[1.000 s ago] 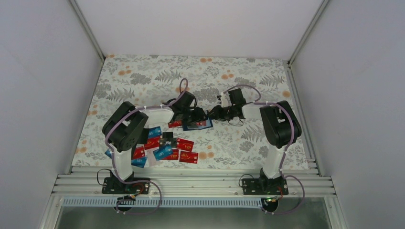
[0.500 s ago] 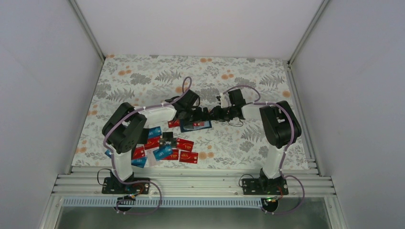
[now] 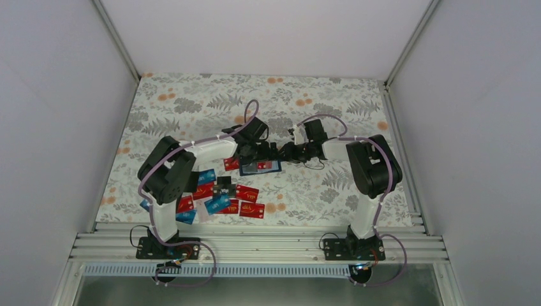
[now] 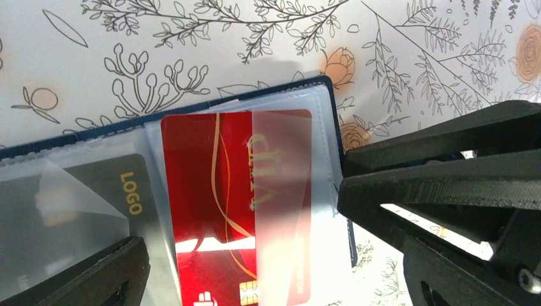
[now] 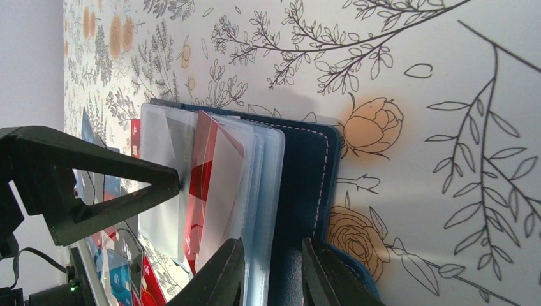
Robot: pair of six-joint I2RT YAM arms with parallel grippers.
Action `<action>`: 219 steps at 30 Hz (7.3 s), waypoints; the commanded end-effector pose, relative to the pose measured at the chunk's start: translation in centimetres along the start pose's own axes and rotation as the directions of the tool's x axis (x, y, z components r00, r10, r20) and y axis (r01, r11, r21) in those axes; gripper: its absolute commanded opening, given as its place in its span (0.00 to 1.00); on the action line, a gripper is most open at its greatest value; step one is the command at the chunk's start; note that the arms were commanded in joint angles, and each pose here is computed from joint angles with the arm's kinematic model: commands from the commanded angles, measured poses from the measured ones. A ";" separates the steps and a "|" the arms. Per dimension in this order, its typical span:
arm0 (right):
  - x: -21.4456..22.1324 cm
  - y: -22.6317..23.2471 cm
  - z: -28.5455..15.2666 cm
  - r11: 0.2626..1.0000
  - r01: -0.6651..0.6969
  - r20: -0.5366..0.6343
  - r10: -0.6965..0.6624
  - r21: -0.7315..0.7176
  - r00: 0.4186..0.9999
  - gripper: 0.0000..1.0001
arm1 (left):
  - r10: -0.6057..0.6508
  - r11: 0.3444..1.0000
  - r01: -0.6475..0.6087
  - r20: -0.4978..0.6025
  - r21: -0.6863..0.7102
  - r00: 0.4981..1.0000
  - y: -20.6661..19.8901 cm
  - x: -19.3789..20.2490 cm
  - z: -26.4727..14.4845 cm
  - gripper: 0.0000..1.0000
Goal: Put the credit cards into the card holder
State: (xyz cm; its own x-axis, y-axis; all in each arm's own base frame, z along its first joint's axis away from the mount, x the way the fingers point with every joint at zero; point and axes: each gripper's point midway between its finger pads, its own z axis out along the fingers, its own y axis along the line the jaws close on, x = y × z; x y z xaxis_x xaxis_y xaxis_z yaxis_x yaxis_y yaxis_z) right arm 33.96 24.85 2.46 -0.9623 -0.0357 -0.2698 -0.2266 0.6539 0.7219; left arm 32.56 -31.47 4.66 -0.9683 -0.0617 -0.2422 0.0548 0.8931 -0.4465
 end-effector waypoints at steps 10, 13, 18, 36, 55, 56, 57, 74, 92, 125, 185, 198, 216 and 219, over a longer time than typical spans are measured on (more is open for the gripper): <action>4.7 -3.6 1.1 0.988 -0.096 -0.120 0.111 0.125 0.987 0.26 | 0.046 0.998 -0.047 -0.031 -0.042 0.998 0.2 0.3 1.9 0.99; 4.8 -3.6 1.1 0.987 -0.096 -0.121 0.111 0.126 0.986 0.26 | 0.048 0.998 -0.050 -0.037 -0.036 0.998 0.0 0.4 2.0 0.99; 4.9 -3.7 1.3 0.987 -0.097 -0.126 0.113 0.125 0.986 0.26 | 0.053 0.998 -0.054 -0.049 -0.017 0.997 -0.6 0.8 2.1 0.98; 5.1 -3.6 1.4 0.988 -0.094 -0.132 0.111 0.124 0.985 0.25 | 0.053 0.995 -0.048 -0.063 0.083 0.997 -3.2 1.2 1.4 0.98; 5.1 -3.5 1.4 0.988 -0.092 -0.132 0.108 0.122 0.985 0.25 | 0.059 0.988 -0.050 -0.057 0.145 0.997 -5.1 1.1 0.4 0.83; 5.1 -3.5 1.4 0.988 -0.092 -0.132 0.108 0.122 0.985 0.25 | 0.059 0.988 -0.050 -0.060 0.144 0.996 -5.1 1.2 0.5 0.83; 5.1 -3.5 1.4 0.988 -0.092 -0.132 0.108 0.122 0.985 0.25 | 0.061 0.988 -0.052 -0.059 0.144 0.996 -5.1 1.2 0.5 0.82; 3.0 -1.4 0.2 0.993 -0.052 -0.094 0.062 0.101 0.994 0.25 | 0.118 0.991 -0.118 -0.001 0.062 0.993 -4.1 0.3 -1.4 0.91; 1.2 3.3 -1.7 0.999 0.024 -0.075 -0.027 -0.037 0.997 0.32 | 0.236 0.972 -0.231 0.140 -0.052 0.962 -1.2 -0.4 -6.0 0.68; 5.1 2.7 -0.1 0.995 -0.063 -0.170 0.048 -0.083 0.984 0.32 | 0.212 0.976 -0.210 0.036 -0.065 0.977 2.0 2.2 0.1 0.09; 4.1 7.4 0.1 0.975 -0.020 -0.199 -0.024 -0.219 0.980 0.33 | 0.174 0.985 -0.174 0.034 -0.008 0.984 1.2 2.5 0.2 0.02; 4.3 7.5 1.0 0.981 -0.012 -0.215 -0.030 -0.191 0.976 0.33 | 0.155 0.988 -0.154 0.063 -0.012 0.986 1.2 2.2 -1.2 0.02; 4.2 7.7 1.9 0.989 0.007 -0.231 -0.041 -0.148 0.972 0.33 | 0.120 0.992 -0.113 0.187 -0.048 0.975 1.4 1.0 -7.1 0.02; 4.3 7.9 2.4 0.989 0.010 -0.241 -0.045 -0.145 0.969 0.33 | 0.111 0.993 -0.100 0.200 -0.062 0.974 2.1 1.1 -7.8 0.02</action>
State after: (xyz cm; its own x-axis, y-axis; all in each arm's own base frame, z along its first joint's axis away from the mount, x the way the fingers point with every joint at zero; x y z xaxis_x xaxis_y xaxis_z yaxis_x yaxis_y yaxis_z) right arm 28.52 30.68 5.78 -0.9649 -0.2205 -0.1428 -0.2415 0.5305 0.8126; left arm 29.92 -27.93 10.02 -0.8932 -0.0175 -0.4494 0.1814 0.9004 -0.3955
